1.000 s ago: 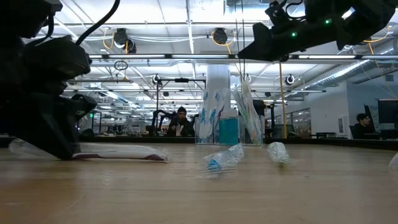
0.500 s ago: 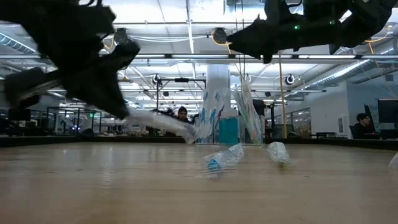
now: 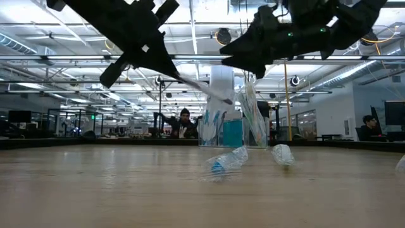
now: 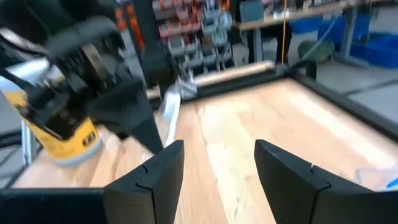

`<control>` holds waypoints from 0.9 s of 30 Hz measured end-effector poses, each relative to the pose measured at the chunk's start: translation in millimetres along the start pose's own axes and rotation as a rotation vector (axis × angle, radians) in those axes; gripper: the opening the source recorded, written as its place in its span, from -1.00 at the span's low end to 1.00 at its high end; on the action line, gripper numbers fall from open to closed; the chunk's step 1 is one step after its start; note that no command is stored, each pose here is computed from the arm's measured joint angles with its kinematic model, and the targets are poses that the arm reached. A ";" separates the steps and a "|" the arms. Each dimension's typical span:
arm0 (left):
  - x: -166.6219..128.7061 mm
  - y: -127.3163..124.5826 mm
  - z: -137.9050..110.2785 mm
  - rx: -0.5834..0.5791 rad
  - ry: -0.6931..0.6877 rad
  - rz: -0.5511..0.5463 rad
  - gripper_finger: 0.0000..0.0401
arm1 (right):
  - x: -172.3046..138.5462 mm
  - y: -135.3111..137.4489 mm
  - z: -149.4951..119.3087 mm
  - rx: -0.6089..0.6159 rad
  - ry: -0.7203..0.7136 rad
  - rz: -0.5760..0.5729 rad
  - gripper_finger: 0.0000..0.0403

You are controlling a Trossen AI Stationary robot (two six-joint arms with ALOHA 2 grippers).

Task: Pick & Place toothbrushing station
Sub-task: Put the violet toothbrush into the transparent organizer

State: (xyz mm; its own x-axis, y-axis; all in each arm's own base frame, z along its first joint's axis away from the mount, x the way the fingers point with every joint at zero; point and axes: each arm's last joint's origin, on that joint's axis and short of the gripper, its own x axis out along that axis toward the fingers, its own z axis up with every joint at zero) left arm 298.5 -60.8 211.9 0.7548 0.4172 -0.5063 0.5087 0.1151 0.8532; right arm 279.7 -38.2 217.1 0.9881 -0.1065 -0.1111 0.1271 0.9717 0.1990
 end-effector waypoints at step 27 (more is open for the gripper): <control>-5.7 12.0 6.2 0.036 0.085 0.150 -0.95 | 71.0 4.0 -7.1 0.150 0.166 0.229 -0.06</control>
State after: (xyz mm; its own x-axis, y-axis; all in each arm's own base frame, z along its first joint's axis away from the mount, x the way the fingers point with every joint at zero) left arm 302.9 -67.4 224.3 0.7864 0.5018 -0.3603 0.4087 0.0146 0.9125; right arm 349.8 -40.4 203.1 0.9663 0.1590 -0.2022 -0.0729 0.9232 0.3773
